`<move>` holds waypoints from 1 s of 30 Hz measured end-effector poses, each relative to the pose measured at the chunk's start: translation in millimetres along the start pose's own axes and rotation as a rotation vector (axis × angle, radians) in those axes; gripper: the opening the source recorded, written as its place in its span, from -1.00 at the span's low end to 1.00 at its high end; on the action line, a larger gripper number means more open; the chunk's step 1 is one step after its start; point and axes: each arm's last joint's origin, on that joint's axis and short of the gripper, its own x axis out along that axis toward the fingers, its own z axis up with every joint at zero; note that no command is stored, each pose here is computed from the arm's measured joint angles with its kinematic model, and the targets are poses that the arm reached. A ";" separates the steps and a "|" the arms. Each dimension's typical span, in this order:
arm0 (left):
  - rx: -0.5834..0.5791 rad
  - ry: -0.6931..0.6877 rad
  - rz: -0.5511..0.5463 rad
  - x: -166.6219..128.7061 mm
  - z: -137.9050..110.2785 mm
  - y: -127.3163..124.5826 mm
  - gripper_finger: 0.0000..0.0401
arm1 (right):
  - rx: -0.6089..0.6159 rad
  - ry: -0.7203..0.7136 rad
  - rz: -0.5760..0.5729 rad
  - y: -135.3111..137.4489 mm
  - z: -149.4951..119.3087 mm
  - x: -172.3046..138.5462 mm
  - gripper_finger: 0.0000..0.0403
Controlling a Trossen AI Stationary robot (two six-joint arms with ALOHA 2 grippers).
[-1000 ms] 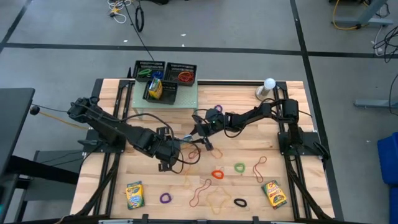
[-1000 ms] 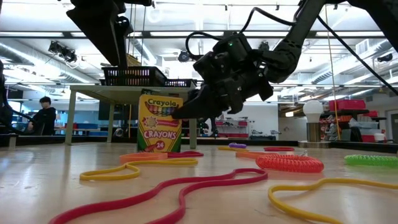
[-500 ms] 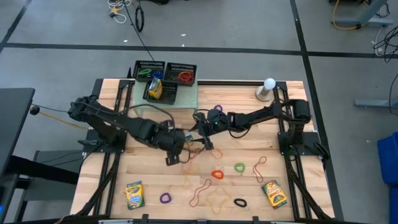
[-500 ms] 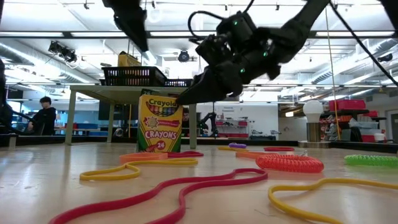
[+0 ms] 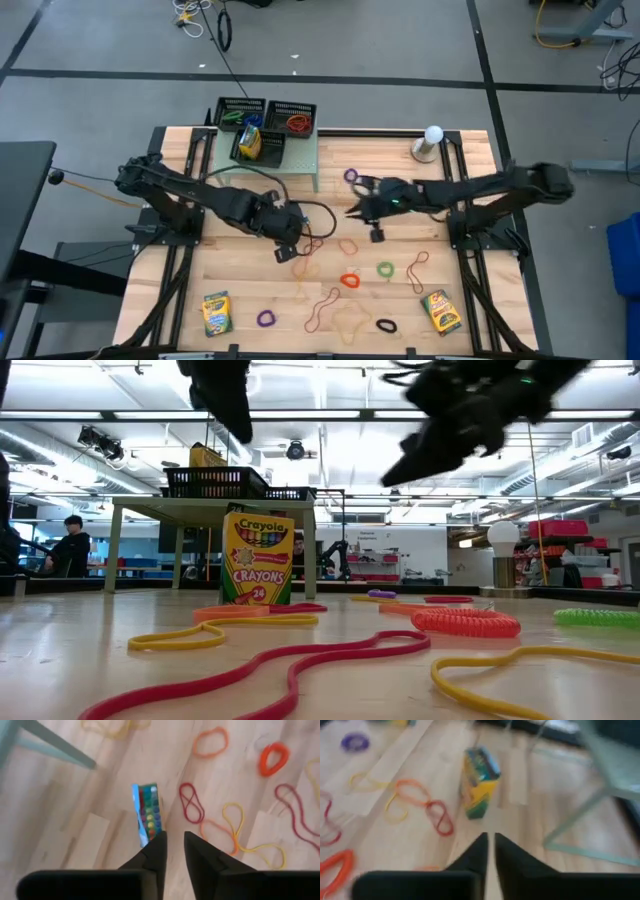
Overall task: Pick & Place Office Desk Supplies
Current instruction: Put the yellow crayon box into the bottom black bin
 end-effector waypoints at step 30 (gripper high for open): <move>-0.092 0.189 0.041 67.0 24.9 26.8 0.53 | 0.193 -0.304 -0.319 -9.7 -50.7 -47.0 -0.97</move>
